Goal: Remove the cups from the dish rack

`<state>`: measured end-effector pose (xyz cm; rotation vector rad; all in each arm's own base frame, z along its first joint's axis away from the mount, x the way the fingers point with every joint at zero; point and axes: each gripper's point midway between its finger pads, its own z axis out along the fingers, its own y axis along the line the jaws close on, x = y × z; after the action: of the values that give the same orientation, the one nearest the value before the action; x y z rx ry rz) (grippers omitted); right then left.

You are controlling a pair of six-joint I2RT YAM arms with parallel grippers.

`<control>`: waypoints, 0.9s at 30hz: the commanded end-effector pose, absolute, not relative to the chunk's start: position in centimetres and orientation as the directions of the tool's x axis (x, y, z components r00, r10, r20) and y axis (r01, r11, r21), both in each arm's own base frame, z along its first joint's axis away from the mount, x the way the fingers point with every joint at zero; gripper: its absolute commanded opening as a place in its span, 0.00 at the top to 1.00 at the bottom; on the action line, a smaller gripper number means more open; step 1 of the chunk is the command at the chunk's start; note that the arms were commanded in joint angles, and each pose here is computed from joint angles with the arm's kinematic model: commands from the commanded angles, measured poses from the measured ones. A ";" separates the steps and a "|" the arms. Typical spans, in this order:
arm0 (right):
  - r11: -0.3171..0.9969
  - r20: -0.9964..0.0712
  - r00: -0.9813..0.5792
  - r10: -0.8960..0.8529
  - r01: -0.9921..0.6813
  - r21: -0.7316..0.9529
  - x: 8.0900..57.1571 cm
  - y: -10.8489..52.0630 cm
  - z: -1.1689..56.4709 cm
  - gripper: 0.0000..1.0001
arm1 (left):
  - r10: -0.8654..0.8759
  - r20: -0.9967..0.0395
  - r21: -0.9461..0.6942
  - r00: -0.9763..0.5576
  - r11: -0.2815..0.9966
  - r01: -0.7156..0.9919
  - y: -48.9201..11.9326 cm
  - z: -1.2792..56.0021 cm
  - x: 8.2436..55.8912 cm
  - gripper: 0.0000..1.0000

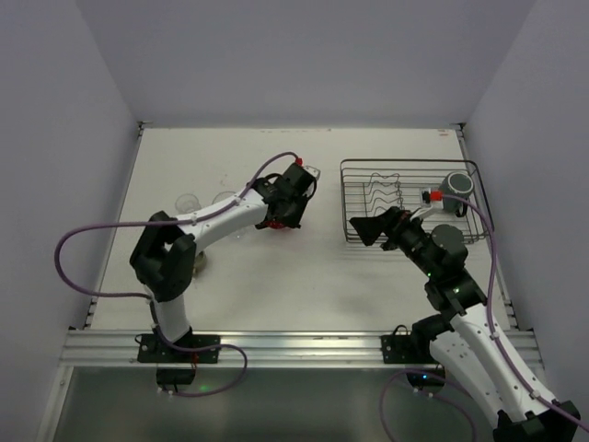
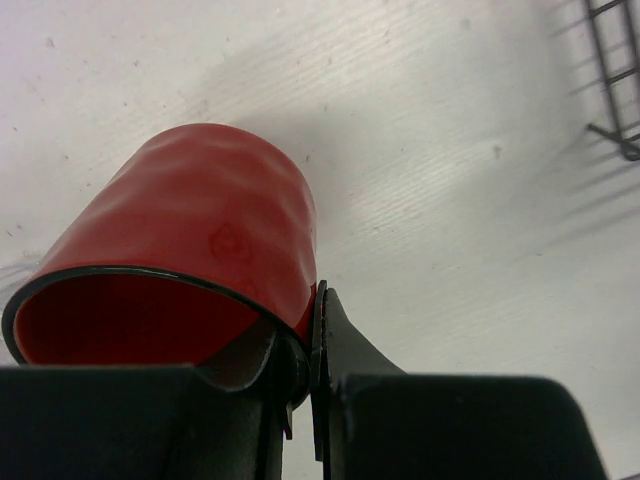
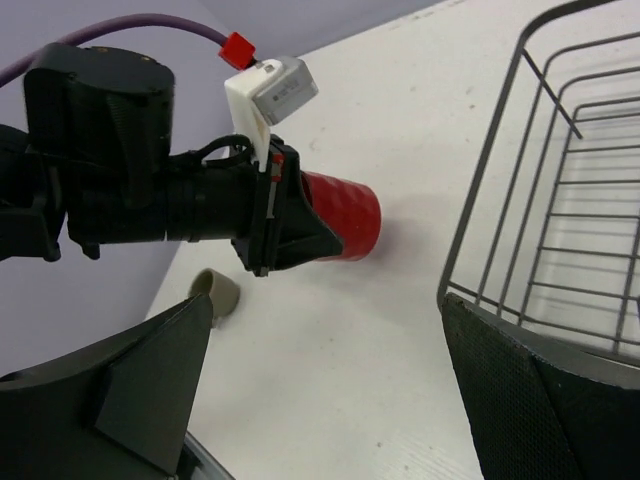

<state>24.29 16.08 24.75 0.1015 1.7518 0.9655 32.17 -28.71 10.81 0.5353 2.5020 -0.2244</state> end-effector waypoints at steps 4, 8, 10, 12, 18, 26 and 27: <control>0.738 -0.797 -0.402 0.450 -0.335 0.585 24.1 14.7 23.2 0.01 | 0.448 -0.499 0.082 -0.742 0.877 0.474 -28.0 10.2 33.5 1.00; 0.744 -0.800 -0.403 0.445 -0.330 0.580 24.0 14.6 22.6 0.01 | 0.472 -0.449 0.137 -0.759 0.875 0.463 -27.4 9.2 34.1 1.00; 0.746 -0.800 -0.406 0.442 -0.328 0.579 23.9 14.6 22.5 0.01 | 0.485 -0.425 0.155 -0.764 0.871 0.467 -27.3 8.4 34.2 0.96; 0.752 -0.804 -0.395 0.445 -0.322 0.575 23.9 14.3 22.6 0.01 | 0.493 -0.405 0.156 -0.770 0.867 0.473 -27.2 7.9 34.1 0.82; 0.769 -0.819 -0.370 0.437 -0.319 0.554 24.0 13.8 23.5 0.01 | 0.484 -0.431 0.156 -0.762 0.871 0.465 -27.4 9.1 34.5 0.45; 0.847 -0.853 -0.267 0.448 -0.178 0.501 25.1 10.4 24.6 0.01 | 0.396 -0.623 0.134 -0.675 0.904 0.406 -28.0 16.8 36.4 0.21; 0.858 -0.857 -0.268 0.441 -0.155 0.490 25.4 10.1 24.4 0.01 | 0.358 -0.684 0.107 -0.635 0.911 0.398 -27.9 19.9 36.2 0.21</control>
<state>24.33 12.38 22.14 0.1587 1.8155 0.7079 35.05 -27.71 10.33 0.6319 2.5287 0.0413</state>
